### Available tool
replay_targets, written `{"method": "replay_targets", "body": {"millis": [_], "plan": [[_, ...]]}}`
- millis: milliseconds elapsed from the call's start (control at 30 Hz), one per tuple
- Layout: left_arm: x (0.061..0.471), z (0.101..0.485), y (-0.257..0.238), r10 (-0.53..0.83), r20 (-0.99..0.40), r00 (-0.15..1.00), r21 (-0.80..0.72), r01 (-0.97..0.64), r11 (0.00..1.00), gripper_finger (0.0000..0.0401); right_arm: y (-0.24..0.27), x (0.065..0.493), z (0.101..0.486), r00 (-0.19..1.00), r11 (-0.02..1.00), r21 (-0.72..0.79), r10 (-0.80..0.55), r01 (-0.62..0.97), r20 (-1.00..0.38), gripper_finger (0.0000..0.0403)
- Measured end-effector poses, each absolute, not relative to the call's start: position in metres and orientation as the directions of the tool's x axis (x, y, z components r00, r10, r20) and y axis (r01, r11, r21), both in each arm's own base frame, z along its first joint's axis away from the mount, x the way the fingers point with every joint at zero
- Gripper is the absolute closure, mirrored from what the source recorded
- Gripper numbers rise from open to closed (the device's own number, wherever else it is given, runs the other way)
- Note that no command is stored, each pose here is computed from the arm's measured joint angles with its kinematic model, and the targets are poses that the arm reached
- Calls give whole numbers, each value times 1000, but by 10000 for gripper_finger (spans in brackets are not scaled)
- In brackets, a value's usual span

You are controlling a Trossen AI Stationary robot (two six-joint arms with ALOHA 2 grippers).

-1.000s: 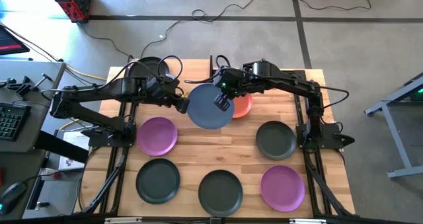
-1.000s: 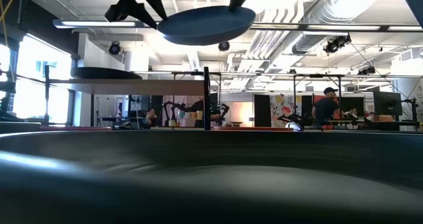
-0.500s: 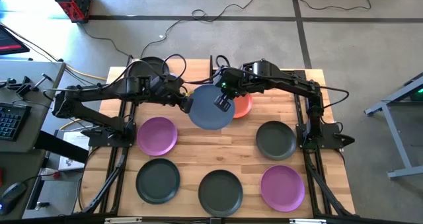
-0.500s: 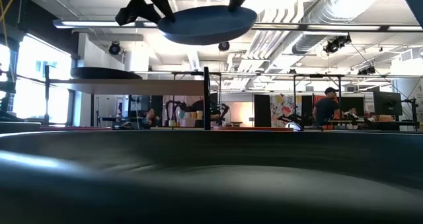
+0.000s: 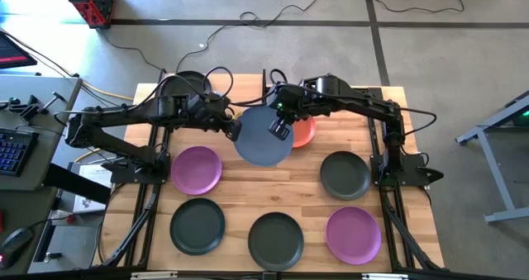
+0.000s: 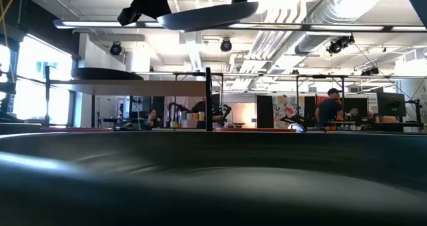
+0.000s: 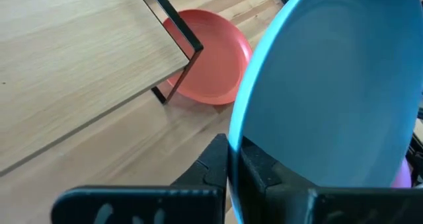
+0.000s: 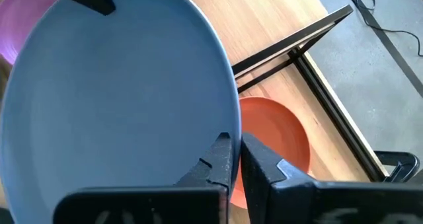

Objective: Place and stack plates onto a shelf
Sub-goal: Stack the blue plate on top of the black plate on the shelf

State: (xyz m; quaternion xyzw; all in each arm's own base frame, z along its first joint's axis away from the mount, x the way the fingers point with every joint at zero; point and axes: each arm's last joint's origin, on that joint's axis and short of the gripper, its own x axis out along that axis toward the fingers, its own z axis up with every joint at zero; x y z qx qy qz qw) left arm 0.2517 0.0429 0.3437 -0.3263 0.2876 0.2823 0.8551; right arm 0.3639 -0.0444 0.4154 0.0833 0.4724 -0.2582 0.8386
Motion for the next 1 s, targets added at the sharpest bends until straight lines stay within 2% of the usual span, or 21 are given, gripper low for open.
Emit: {"method": "replay_targets", "body": {"millis": [267, 467, 800, 1000], "plan": [[249, 342, 45, 306, -694, 652, -382, -693, 611, 398, -52, 365, 417, 433, 848, -127, -385, 515, -815, 325], [236, 338, 61, 340, -751, 566, -344, -775, 531, 398, -62, 366, 419, 436, 837, -169, -430, 520, -791, 284], [199, 344, 96, 429, -785, 447, -318, -885, 341, 398, -81, 362, 418, 408, 830, -197, -445, 521, -797, 277], [168, 352, 118, 532, -765, 361, -322, -931, 169, 398, -87, 360, 418, 401, 844, -234, -450, 482, -798, 277]]}}
